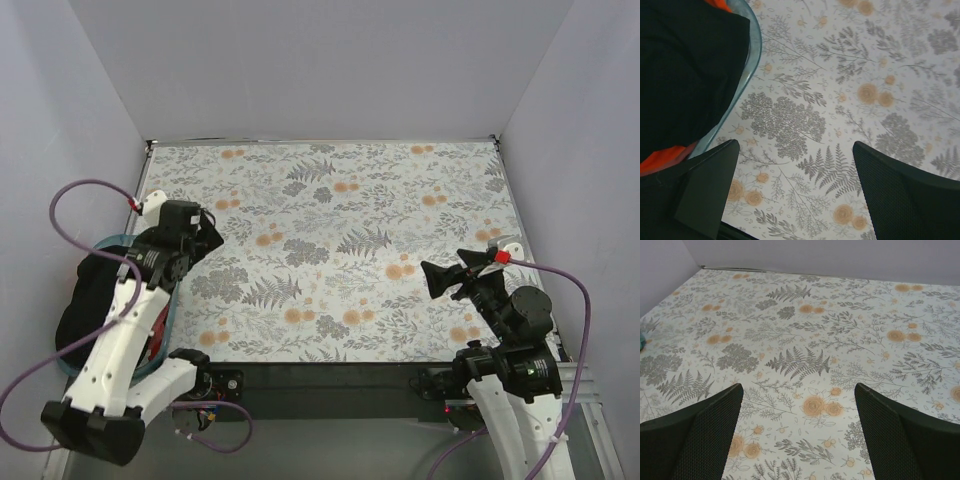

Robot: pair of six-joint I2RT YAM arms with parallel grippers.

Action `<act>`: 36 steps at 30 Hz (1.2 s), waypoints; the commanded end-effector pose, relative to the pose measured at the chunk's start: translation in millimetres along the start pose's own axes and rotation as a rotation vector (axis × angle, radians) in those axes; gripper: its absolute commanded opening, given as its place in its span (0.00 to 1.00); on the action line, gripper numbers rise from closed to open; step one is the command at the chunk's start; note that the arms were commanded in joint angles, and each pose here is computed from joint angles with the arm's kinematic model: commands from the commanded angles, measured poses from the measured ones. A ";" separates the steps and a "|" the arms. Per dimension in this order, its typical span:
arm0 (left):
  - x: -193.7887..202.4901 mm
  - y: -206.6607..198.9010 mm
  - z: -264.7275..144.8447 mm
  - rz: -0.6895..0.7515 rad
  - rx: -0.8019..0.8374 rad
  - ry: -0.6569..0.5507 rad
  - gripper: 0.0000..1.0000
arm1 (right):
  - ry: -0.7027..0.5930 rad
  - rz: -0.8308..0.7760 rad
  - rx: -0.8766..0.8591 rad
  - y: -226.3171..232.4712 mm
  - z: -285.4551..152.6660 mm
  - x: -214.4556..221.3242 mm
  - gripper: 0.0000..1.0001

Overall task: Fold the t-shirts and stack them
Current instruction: Grab the tshirt from the pile

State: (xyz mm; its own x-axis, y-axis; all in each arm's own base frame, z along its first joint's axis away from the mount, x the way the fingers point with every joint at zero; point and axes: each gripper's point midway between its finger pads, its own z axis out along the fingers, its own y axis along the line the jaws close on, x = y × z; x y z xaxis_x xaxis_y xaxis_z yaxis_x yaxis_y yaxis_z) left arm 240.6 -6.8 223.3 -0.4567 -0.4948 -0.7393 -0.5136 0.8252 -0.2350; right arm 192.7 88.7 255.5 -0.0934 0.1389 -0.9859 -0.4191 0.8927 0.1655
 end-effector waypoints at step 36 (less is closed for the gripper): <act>-36.9 186.3 65.0 -0.310 -0.853 -0.180 0.13 | -0.019 0.031 -0.176 34.6 -4.3 5.4 0.98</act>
State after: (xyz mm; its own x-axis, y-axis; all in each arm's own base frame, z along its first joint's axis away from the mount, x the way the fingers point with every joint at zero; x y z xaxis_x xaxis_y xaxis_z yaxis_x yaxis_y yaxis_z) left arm 205.1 174.7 137.0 -0.2085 -0.6087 -0.7655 -0.9764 0.1751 0.1267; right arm 174.9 117.2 250.4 -0.1129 0.1733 -0.9784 -0.5560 0.8051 0.2067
